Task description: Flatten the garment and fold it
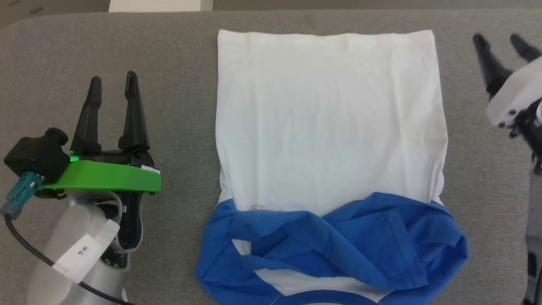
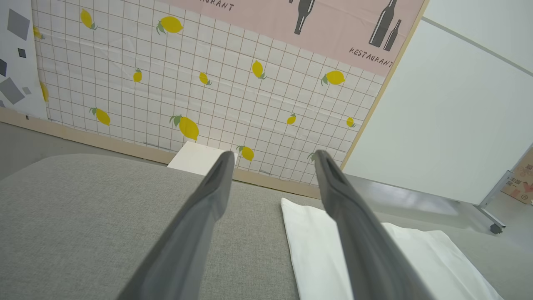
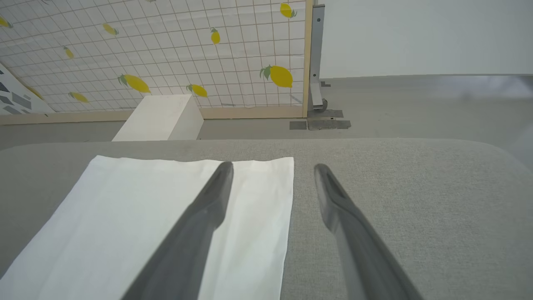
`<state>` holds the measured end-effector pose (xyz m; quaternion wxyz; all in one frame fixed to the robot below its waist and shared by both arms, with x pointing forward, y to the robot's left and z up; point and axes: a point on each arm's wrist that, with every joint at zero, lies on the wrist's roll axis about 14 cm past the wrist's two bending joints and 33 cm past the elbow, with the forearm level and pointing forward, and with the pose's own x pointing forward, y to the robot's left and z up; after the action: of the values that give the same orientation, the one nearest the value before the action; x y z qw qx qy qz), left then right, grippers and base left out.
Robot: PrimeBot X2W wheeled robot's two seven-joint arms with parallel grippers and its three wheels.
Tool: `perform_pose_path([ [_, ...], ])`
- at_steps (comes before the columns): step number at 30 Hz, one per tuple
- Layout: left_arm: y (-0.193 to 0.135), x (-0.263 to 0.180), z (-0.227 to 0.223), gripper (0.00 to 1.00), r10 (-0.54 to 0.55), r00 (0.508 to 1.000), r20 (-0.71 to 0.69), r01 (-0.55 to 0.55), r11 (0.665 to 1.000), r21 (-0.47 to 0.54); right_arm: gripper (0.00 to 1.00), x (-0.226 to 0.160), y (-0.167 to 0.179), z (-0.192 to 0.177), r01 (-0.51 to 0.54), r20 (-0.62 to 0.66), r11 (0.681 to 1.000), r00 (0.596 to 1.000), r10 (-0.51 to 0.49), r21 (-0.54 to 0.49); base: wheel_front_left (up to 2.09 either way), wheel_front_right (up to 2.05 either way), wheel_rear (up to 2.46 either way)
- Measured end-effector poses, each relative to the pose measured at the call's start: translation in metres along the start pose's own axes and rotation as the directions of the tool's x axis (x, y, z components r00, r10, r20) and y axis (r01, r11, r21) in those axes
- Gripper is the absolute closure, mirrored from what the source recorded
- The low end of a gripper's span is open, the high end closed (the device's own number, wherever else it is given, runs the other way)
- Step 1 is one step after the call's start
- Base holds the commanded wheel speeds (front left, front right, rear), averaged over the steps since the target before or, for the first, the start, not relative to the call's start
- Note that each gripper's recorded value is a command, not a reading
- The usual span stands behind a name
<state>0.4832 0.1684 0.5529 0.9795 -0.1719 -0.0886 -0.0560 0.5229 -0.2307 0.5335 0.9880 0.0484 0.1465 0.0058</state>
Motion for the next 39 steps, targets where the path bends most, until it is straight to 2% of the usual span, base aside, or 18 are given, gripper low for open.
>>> perform_pose_path([
  [4, 0.009, 0.006, -0.022, 0.00, 0.009, 1.000, -0.028, -0.009, 1.000, -0.004, 0.00, 0.043, -0.008, 0.013, 0.023, -0.054, 0.998, 0.998, -0.026, -0.065, 0.00, 0.00, 0.00],
  [10, 0.024, 0.017, -0.050, 0.00, 0.034, 0.998, -0.055, -0.036, 0.999, -0.026, 0.00, 0.099, -0.014, -0.015, 0.046, -0.236, 0.994, 0.969, -0.068, -0.099, 0.00, 0.00, 0.00],
  [14, 0.040, 0.015, -0.069, 0.00, 0.066, 0.994, -0.087, -0.067, 0.998, -0.010, 0.00, 0.123, -0.011, -0.058, 0.036, -0.414, 0.988, 0.905, -0.095, -0.148, 0.00, 0.00, 0.00],
  [16, 0.047, 0.014, -0.077, 0.00, 0.082, 0.992, -0.098, -0.083, 0.996, -0.009, 0.00, 0.130, -0.014, -0.081, 0.036, -0.492, 0.980, 0.861, -0.129, -0.194, 0.00, 0.00, 0.00],
  [19, 0.058, 0.012, -0.087, 0.00, 0.106, 0.988, -0.116, -0.107, 0.994, -0.002, 0.00, 0.138, -0.017, -0.105, 0.034, -0.561, 0.972, 0.812, -0.163, -0.233, 0.00, 0.00, 0.00],
  [29, 0.080, 0.004, -0.112, 0.00, 0.152, 0.975, -0.163, -0.150, 0.988, 0.027, 0.00, 0.160, -0.009, -0.131, 0.005, -0.624, 0.962, 0.760, -0.182, -0.274, 0.00, 0.00, 0.00],
  [30, 0.080, 0.003, -0.113, 0.00, 0.154, 0.974, -0.164, -0.152, 0.988, 0.025, 0.13, 0.159, -0.009, -0.132, 0.006, -0.632, 0.962, 0.753, -0.184, -0.273, 0.00, 0.00, 0.00],
  [31, 0.081, 0.003, -0.114, 0.00, 0.157, 0.974, -0.165, -0.155, 0.988, 0.025, 0.69, 0.159, -0.010, -0.132, 0.008, -0.635, 0.962, 0.750, -0.185, -0.272, 0.00, 0.00, 0.00],
  [32, 0.081, 0.003, -0.114, 0.00, 0.157, 0.973, -0.166, -0.155, 0.988, 0.026, 1.00, 0.158, -0.009, -0.131, 0.008, -0.636, 0.963, 0.749, -0.184, -0.269, 0.00, 0.00, 0.00],
  [36, 0.079, 0.004, -0.113, 0.00, 0.149, 0.975, -0.164, -0.147, 0.989, 0.024, 1.00, 0.153, -0.007, -0.124, 0.010, -0.635, 0.965, 0.751, -0.180, -0.262, 0.00, 0.00, 0.00],
  [39, 0.072, 0.006, -0.111, 0.00, 0.122, 0.977, -0.177, -0.121, 0.992, 0.016, 1.00, 0.149, -0.009, -0.118, 0.017, -0.610, 0.966, 0.772, -0.178, -0.259, 0.00, 0.00, 0.00],
])
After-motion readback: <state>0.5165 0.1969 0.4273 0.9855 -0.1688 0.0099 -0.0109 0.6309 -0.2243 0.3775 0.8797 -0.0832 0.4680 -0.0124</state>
